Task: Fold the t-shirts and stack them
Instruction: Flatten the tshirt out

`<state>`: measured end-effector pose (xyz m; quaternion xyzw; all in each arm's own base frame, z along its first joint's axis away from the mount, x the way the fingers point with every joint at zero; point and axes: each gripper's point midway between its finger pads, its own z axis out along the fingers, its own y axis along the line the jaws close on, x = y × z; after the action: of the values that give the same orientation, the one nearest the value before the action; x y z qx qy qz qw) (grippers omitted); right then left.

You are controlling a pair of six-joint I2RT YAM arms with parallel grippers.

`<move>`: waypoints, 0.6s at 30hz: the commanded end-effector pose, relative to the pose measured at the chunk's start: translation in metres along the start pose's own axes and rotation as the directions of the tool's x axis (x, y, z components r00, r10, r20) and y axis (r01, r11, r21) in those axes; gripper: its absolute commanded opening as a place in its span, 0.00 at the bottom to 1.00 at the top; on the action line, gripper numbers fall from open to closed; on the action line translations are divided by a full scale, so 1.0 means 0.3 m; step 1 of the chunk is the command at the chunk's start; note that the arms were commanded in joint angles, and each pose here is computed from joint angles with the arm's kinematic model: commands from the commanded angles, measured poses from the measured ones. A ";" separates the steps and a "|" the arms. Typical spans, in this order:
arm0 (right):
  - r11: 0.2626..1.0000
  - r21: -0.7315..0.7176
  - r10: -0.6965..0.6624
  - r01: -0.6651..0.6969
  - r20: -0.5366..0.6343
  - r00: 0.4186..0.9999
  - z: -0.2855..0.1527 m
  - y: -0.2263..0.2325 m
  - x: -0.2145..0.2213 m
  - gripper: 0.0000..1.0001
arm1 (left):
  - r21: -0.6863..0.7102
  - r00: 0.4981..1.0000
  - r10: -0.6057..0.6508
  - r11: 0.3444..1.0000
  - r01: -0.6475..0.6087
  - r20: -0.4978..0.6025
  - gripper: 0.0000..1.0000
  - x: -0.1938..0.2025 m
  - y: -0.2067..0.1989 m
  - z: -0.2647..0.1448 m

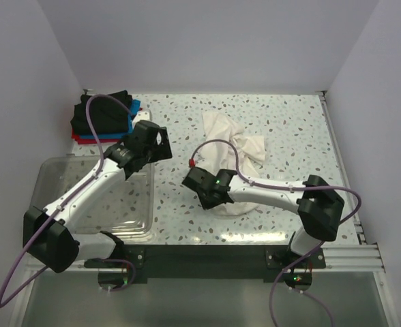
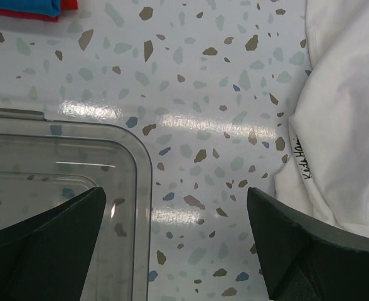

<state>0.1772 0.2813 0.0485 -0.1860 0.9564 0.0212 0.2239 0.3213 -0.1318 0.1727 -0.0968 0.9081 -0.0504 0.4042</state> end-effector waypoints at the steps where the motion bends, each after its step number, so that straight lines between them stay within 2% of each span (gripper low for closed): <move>1: 0.993 -0.117 0.049 -0.028 0.180 0.982 -0.288 0.058 -0.257 0.00 | -0.035 0.995 0.004 0.999 -0.001 0.103 1.00 -0.122 0.029 -0.076; 6: 0.973 -0.230 0.123 -0.029 0.406 0.905 -0.691 0.046 -0.525 0.00 | -0.037 0.979 0.008 0.999 -0.001 0.202 1.00 -0.262 0.032 -0.155; 10: 0.973 -0.203 0.201 -0.111 0.507 0.838 -0.831 -0.117 -0.608 0.00 | -0.033 0.967 0.002 0.999 0.007 0.254 1.00 -0.353 0.026 -0.202; 12: 0.963 -0.154 0.269 -0.221 0.501 0.822 -0.760 -0.276 -0.614 0.00 | -0.016 0.961 -0.009 1.000 0.014 0.277 1.00 -0.391 0.011 -0.228; 14: 0.926 -0.117 0.363 -0.359 0.535 0.763 -0.754 -0.492 -0.608 0.00 | 0.013 0.955 -0.015 1.000 0.012 0.297 1.00 -0.415 -0.007 -0.244; 16: 0.904 -0.055 0.390 -0.424 0.514 0.764 -0.651 -0.610 -0.553 0.00 | 0.034 0.955 -0.010 0.999 0.000 0.296 1.00 -0.417 -0.021 -0.244; 17: 0.870 -0.012 0.425 -0.494 0.529 0.735 -0.637 -0.720 -0.530 0.00 | 0.044 0.957 -0.007 0.999 -0.006 0.291 1.00 -0.414 -0.028 -0.242; 18: 0.852 0.040 0.435 -0.521 0.500 0.749 -0.565 -0.769 -0.478 0.00 | 0.050 0.960 -0.005 0.999 -0.009 0.281 1.00 -0.401 -0.031 -0.235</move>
<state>0.3018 0.1341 0.3221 0.0783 0.8645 0.0978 0.4867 0.3483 -0.1122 0.2956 -0.1052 0.8474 -0.0485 0.5182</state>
